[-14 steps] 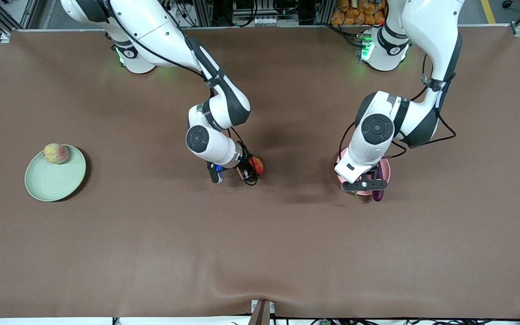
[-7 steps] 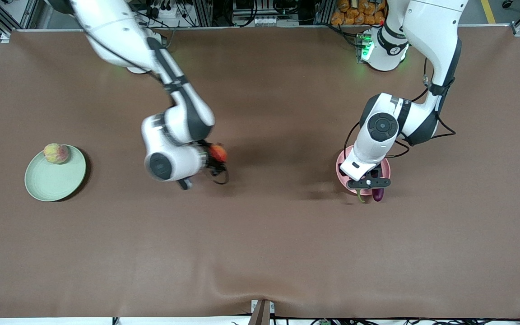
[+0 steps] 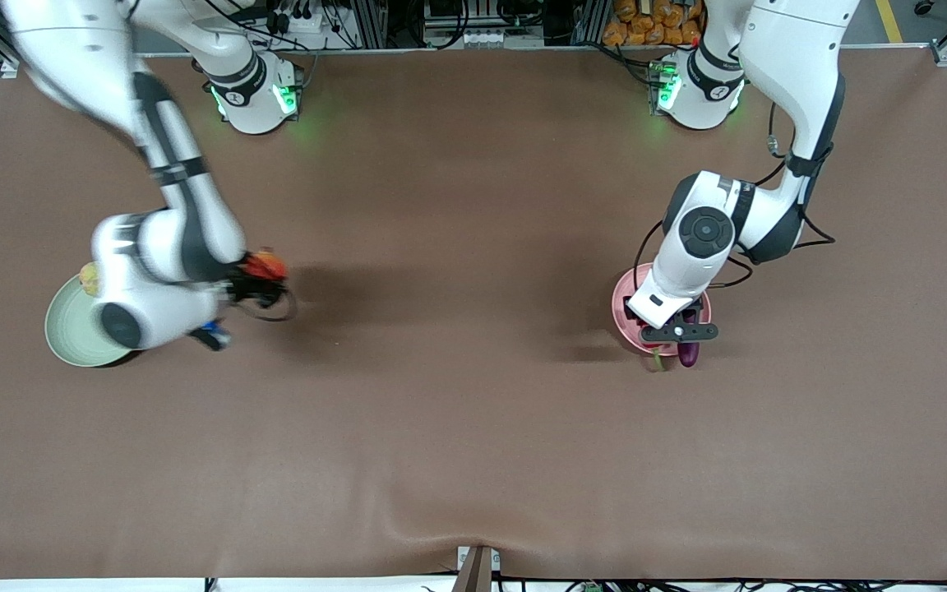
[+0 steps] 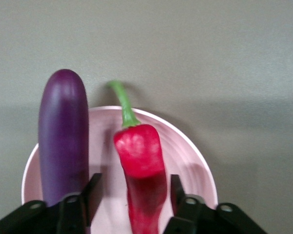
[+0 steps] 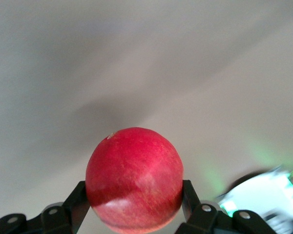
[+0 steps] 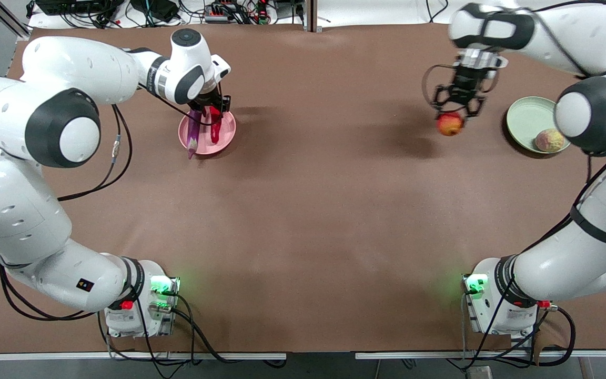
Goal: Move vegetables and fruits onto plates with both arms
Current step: 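Place the apple on the green plate while the left gripper places the chili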
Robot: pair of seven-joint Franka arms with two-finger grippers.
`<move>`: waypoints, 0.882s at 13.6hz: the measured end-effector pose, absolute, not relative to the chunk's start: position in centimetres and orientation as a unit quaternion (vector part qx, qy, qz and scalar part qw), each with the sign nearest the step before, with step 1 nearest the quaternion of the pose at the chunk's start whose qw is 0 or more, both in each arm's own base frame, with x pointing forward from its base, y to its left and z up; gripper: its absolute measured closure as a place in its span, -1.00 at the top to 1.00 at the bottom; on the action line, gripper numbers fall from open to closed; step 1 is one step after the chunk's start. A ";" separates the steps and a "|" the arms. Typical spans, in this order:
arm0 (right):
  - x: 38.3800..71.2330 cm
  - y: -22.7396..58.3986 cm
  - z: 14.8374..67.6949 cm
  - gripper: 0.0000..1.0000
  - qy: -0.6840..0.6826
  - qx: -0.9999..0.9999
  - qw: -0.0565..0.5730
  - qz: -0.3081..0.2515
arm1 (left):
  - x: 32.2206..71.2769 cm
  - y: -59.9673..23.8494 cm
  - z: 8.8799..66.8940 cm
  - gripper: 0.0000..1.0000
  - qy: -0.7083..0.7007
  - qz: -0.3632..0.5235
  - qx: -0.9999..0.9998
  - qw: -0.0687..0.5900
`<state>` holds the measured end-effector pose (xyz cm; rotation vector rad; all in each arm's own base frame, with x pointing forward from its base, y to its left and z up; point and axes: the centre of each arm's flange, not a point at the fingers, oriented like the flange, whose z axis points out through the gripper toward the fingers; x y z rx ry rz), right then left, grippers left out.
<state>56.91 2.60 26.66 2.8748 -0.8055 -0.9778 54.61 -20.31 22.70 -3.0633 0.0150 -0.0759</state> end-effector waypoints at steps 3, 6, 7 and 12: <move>56.8 -9.4 28.1 0.60 -0.172 0.941 -0.020 -0.291 | 54.7 -20.3 22.8 0.97 0.008 -0.028 -0.999 0.037; 57.4 -15.8 29.8 0.60 -0.107 0.959 0.004 -0.262 | 54.9 -20.5 24.1 1.00 0.021 -0.038 -0.999 0.033; 57.9 -17.2 30.2 0.60 -0.091 0.963 0.001 -0.254 | 55.1 -20.5 25.0 1.00 0.029 -0.044 -0.998 0.031; 59.9 -19.5 29.7 0.60 -0.079 0.967 0.000 -0.241 | 56.6 -19.4 32.8 1.00 0.042 -0.028 -0.998 0.044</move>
